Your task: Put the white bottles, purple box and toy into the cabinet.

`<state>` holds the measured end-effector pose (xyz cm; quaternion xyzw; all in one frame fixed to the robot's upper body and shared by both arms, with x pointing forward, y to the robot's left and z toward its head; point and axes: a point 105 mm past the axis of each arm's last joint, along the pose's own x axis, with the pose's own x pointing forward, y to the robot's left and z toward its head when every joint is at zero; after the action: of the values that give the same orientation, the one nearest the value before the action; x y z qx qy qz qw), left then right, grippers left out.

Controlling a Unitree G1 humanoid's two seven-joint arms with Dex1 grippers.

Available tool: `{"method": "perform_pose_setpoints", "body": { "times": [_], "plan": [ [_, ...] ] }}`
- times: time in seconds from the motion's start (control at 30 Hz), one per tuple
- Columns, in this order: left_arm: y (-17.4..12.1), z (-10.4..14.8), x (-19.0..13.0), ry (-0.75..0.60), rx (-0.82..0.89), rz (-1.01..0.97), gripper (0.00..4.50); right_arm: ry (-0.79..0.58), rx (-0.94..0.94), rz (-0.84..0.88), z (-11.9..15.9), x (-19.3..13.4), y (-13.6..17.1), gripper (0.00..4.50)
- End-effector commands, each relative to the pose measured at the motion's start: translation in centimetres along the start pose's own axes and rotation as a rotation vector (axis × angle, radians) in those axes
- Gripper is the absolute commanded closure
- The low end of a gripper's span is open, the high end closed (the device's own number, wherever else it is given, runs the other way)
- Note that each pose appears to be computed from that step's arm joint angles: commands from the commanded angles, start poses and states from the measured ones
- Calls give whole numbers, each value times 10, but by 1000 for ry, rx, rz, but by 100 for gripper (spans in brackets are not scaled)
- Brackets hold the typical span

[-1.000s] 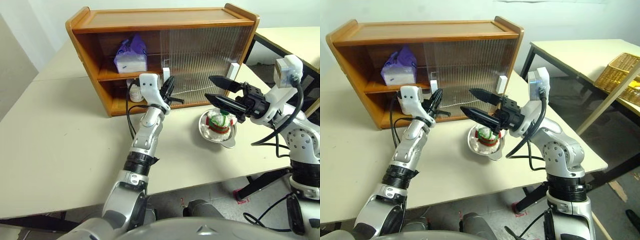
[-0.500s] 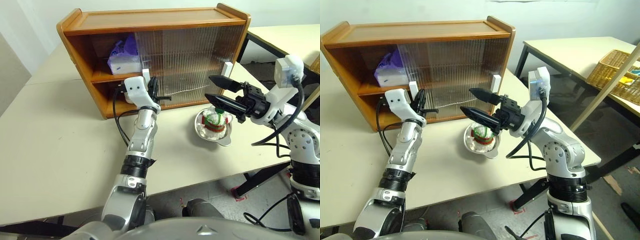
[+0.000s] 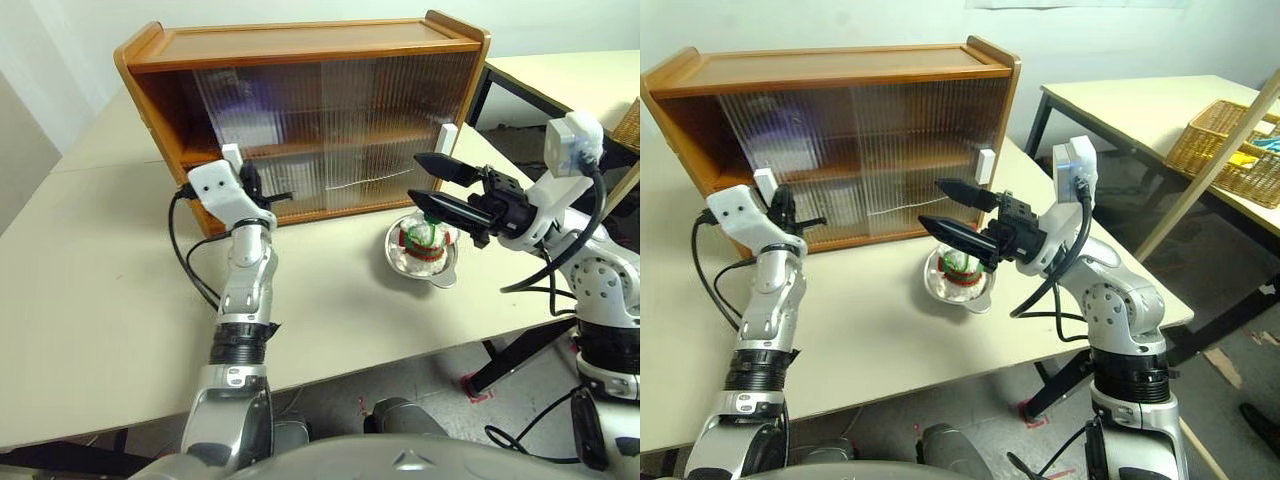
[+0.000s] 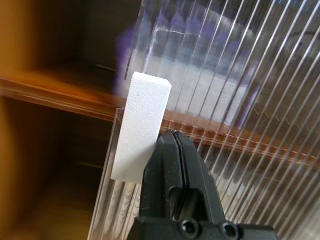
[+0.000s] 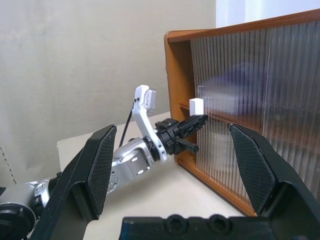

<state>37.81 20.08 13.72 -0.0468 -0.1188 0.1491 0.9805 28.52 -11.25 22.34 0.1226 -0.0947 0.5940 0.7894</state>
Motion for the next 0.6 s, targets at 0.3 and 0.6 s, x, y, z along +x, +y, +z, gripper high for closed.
{"method": "perform_pose_setpoints", "body": {
  "times": [0.3, 0.6],
  "plan": [
    [59, 0, 6, 9, 51, 178, 444, 1, -3, 20, 0, 5, 0, 0],
    [51, 4, 9, -13, 21, 106, 444, -2, -4, 17, 0, 5, -1, 0]
  ]
}}
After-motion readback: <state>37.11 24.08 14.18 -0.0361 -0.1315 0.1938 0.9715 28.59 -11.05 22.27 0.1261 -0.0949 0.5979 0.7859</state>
